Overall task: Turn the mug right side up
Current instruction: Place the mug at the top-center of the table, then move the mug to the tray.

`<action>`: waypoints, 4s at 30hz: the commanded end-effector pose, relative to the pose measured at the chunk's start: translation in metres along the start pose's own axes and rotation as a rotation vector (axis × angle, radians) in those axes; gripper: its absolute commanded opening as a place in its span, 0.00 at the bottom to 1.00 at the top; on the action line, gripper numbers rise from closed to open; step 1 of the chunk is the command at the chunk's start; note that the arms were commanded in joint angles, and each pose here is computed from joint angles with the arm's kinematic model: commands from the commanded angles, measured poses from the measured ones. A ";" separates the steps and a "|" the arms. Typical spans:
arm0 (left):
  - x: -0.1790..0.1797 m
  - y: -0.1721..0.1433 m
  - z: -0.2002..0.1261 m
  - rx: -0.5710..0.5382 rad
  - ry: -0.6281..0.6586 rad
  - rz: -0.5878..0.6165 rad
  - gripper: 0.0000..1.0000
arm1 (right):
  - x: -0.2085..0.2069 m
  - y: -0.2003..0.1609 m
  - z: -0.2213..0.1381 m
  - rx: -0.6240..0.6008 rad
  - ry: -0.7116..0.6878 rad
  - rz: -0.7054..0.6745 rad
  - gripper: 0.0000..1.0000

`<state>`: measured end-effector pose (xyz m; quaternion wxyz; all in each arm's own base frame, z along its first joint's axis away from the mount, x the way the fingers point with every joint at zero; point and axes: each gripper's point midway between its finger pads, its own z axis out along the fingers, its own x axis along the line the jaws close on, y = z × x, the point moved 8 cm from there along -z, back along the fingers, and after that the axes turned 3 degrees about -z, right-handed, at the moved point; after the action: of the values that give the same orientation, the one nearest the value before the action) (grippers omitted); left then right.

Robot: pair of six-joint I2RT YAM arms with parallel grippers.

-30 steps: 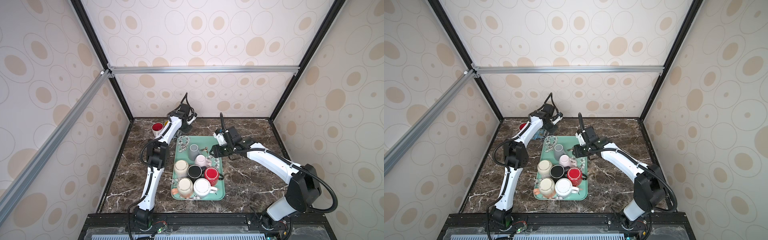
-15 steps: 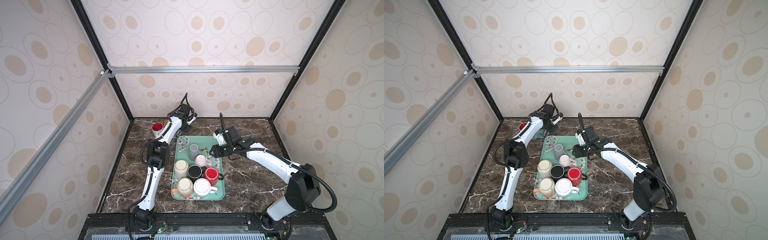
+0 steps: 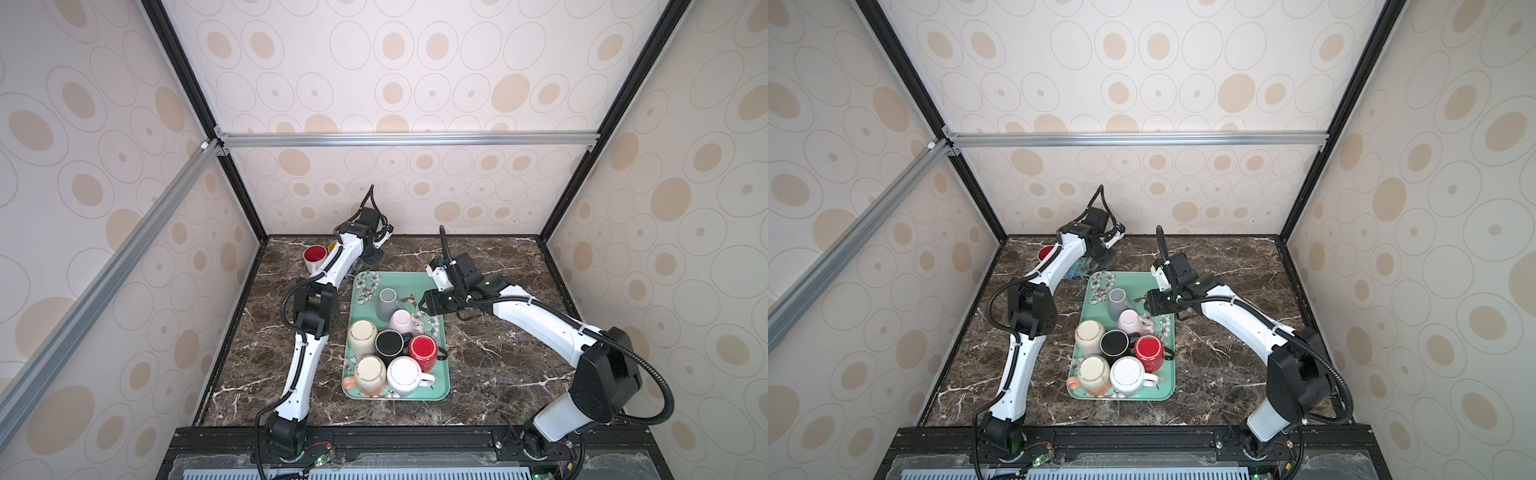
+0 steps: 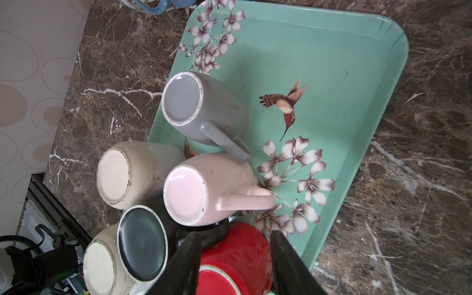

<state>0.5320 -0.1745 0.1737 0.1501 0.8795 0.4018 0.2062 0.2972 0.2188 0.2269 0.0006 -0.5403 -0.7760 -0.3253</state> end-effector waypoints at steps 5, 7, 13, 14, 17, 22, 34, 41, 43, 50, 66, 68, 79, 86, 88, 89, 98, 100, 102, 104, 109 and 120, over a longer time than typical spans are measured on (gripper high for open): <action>0.003 0.000 0.003 0.004 0.010 0.022 0.29 | 0.000 0.001 0.000 0.007 -0.004 0.008 0.48; 0.004 0.001 0.001 -0.001 0.012 0.020 0.31 | -0.001 0.001 0.001 0.009 -0.003 0.010 0.48; 0.005 0.006 -0.005 -0.024 0.014 0.013 0.37 | 0.000 0.001 0.001 0.006 0.002 0.014 0.48; 0.006 0.007 -0.007 -0.029 0.013 0.011 0.37 | 0.000 0.001 0.000 0.006 0.002 0.015 0.48; 0.005 0.009 -0.009 -0.040 0.006 0.007 0.39 | 0.000 0.001 0.000 0.006 0.001 0.017 0.48; 0.005 0.012 -0.014 -0.056 0.003 0.002 0.43 | 0.000 0.000 -0.001 0.007 0.005 0.019 0.48; 0.008 0.022 -0.038 -0.112 0.014 -0.007 0.49 | -0.001 -0.004 -0.010 0.006 -0.017 0.008 0.48; 0.011 0.028 -0.056 -0.149 0.028 -0.015 0.58 | -0.003 -0.009 -0.022 0.005 -0.061 -0.022 0.48; 0.012 0.030 -0.062 -0.162 0.027 -0.018 0.59 | -0.004 -0.011 -0.027 0.005 -0.075 -0.028 0.48; 0.013 0.035 -0.081 -0.198 0.028 -0.026 0.60 | -0.005 -0.024 -0.041 0.016 -0.088 -0.059 0.48; -0.028 0.015 -0.168 -0.272 -0.070 -0.042 0.64 | 0.008 -0.097 -0.060 0.223 -0.235 -0.337 0.48; -0.040 0.003 -0.177 -0.283 -0.099 -0.046 0.64 | 0.013 -0.106 -0.050 0.246 -0.202 -0.385 0.48; -0.091 -0.092 -0.218 -0.456 -0.271 -0.167 0.66 | 0.015 -0.110 -0.011 0.328 -0.251 -0.508 0.49; -0.126 -0.166 -0.190 -0.371 -0.394 -0.286 0.66 | 0.020 -0.101 0.009 0.326 -0.222 -0.553 0.50; -0.131 -0.180 -0.187 -0.355 -0.397 -0.310 0.65 | 0.020 -0.101 0.014 0.325 -0.216 -0.552 0.51; -0.133 -0.185 -0.187 -0.353 -0.399 -0.322 0.65 | 0.021 -0.101 0.016 0.326 -0.209 -0.554 0.52; -0.135 -0.185 -0.191 -0.387 -0.435 -0.353 0.66 | 0.028 -0.098 0.037 0.327 -0.135 -0.576 0.53; -0.135 -0.183 -0.190 -0.384 -0.435 -0.354 0.66 | 0.030 -0.096 0.042 0.327 -0.117 -0.572 0.53; -0.134 -0.181 -0.190 -0.383 -0.435 -0.357 0.66 | 0.032 -0.094 0.047 0.327 -0.103 -0.570 0.52; -0.134 -0.181 -0.190 -0.383 -0.436 -0.360 0.66 | 0.033 -0.093 0.049 0.325 -0.096 -0.567 0.51; -0.134 -0.181 -0.189 -0.380 -0.436 -0.365 0.66 | 0.032 -0.095 0.054 0.317 -0.091 -0.573 0.49; -0.134 -0.176 -0.180 -0.374 -0.446 -0.389 0.66 | 0.022 -0.101 0.052 0.204 -0.141 -0.536 0.30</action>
<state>0.2439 -0.1435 0.2057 0.4019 0.7781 0.4811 0.0398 0.2170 0.2392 0.1333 -0.0596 -0.3285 -0.9293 -0.1583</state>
